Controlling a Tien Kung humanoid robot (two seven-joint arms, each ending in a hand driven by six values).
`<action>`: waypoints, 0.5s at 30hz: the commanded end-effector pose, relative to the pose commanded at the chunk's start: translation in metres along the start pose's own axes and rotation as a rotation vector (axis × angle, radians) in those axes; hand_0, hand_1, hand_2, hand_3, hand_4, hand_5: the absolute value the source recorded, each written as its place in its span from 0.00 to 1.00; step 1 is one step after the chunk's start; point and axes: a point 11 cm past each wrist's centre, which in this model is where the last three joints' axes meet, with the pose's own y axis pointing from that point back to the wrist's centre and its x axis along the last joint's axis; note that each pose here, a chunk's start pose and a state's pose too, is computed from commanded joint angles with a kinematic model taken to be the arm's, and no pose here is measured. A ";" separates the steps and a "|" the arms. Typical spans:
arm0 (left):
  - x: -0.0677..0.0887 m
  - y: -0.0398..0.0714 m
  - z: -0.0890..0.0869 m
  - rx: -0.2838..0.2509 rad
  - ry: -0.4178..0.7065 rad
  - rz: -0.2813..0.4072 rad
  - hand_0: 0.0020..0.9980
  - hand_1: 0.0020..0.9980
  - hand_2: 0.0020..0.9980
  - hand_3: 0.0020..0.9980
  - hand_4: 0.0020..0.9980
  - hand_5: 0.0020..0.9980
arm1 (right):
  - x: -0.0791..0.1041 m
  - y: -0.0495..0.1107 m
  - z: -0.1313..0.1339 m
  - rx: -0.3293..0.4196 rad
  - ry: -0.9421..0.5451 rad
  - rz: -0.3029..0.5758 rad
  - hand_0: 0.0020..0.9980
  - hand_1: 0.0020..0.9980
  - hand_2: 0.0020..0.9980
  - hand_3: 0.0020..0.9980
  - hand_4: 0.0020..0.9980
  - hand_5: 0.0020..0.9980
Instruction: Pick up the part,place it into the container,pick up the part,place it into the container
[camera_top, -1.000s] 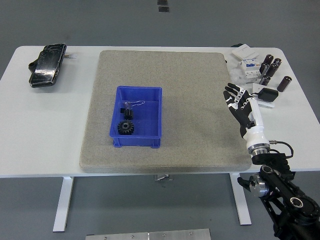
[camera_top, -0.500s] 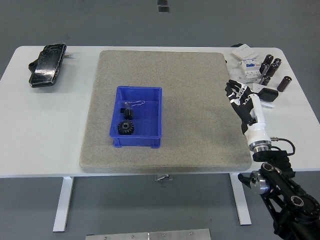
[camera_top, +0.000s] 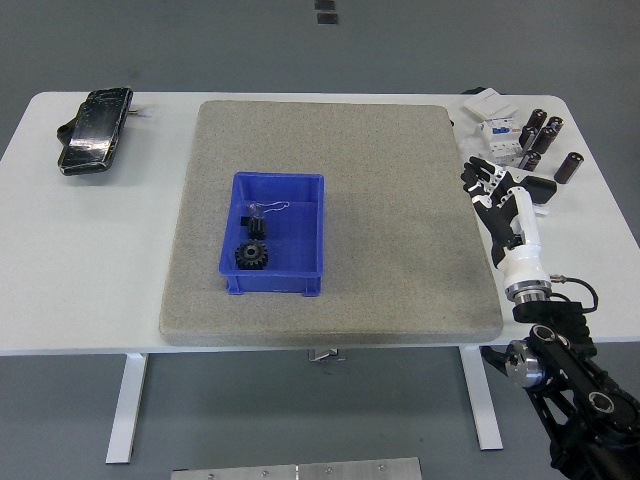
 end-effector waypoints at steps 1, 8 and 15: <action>0.000 0.000 0.000 0.000 0.001 0.000 0.64 0.62 0.58 0.59 0.62 0.28 | 0.000 0.000 0.000 0.001 0.000 0.001 0.81 0.75 0.75 0.71 0.78 0.44; -0.001 0.000 0.002 -0.004 0.002 -0.002 0.64 0.62 0.58 0.60 0.62 0.28 | 0.005 0.000 -0.003 0.007 0.001 0.016 0.80 0.75 0.75 0.71 0.78 0.44; -0.001 0.000 0.002 -0.003 0.004 -0.002 0.64 0.62 0.58 0.59 0.62 0.28 | 0.006 0.000 -0.004 0.011 0.004 0.019 0.81 0.75 0.75 0.71 0.78 0.44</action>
